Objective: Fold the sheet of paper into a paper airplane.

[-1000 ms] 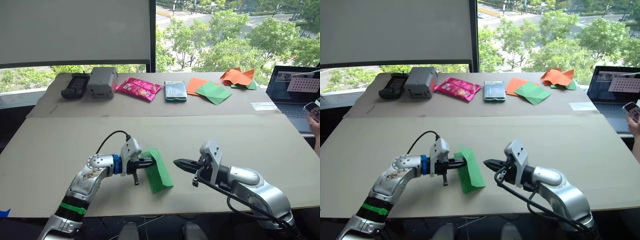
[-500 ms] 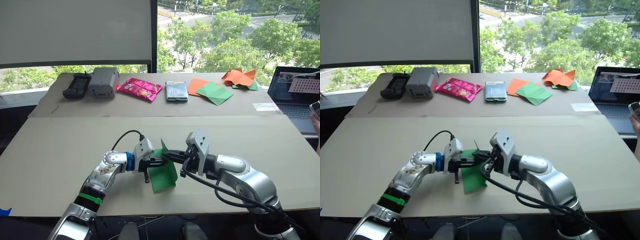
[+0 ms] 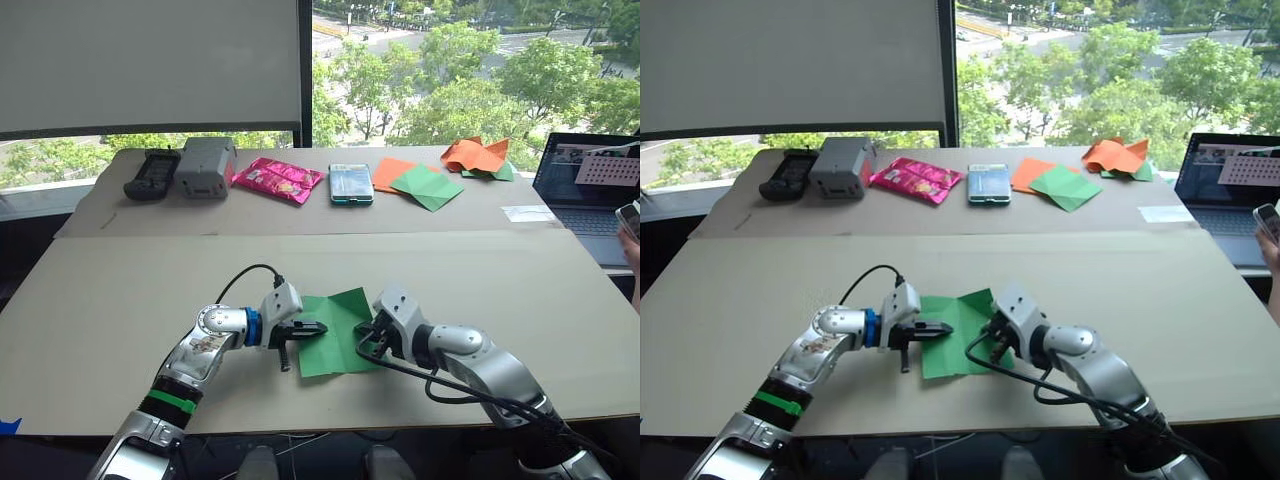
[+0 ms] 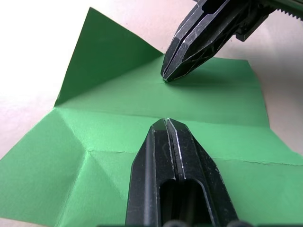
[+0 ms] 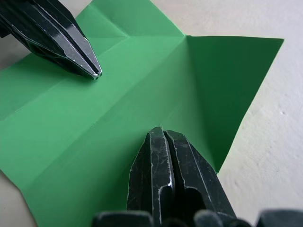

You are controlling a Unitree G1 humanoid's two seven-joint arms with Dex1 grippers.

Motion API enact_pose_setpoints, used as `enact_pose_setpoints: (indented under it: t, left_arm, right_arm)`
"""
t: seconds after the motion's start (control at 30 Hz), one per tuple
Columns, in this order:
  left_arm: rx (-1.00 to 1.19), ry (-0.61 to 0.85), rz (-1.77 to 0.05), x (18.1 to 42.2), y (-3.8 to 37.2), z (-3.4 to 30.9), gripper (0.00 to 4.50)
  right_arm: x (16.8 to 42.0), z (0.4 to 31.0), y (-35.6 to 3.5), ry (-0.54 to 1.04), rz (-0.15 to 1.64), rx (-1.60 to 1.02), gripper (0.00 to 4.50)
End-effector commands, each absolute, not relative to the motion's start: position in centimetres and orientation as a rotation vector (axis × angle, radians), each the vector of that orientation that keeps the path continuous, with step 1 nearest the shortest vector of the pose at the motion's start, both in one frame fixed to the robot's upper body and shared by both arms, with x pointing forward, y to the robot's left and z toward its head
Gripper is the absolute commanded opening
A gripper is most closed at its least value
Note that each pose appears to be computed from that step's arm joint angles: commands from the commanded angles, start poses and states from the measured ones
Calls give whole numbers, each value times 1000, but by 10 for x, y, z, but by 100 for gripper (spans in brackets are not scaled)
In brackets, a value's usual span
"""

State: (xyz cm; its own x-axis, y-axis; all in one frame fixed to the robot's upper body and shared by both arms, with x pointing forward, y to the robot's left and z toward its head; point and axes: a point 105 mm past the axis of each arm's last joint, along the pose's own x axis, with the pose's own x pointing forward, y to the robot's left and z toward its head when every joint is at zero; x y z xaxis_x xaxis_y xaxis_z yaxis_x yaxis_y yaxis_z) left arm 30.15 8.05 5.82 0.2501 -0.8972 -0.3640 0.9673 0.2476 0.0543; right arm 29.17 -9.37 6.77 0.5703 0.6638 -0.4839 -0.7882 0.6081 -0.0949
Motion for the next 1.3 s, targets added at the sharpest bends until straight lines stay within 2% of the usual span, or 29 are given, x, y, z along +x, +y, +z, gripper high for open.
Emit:
enact_pose_setpoints:
  t: [0.03, 0.37, 0.5, 0.67, 0.8, 1.23, 1.3]
  left_arm:
    - [371, 267, -1297, 300, 87, 57, 0]
    - [463, 334, -1278, 298, 100, 35, 0]
    - [468, 339, -1273, 298, 102, 32, 0]
    - [468, 328, -1268, 300, 101, 33, 0]
    - [466, 323, -1270, 300, 100, 34, 0]
    - [468, 317, -1262, 302, 101, 36, 0]
    - [468, 317, -1262, 301, 101, 36, 0]
  right_arm:
    - [291, 68, -98, 415, 851, -307, 1]
    - [290, 54, -104, 450, 815, -296, 1]
    - [295, 61, -102, 410, 802, -269, 1]
    - [309, 94, -101, 256, 760, -202, 158]
    - [320, 105, -106, 201, 710, -198, 293]
    - [332, 103, -103, 176, 697, -187, 293]
    - [334, 103, -101, 172, 699, -180, 233]
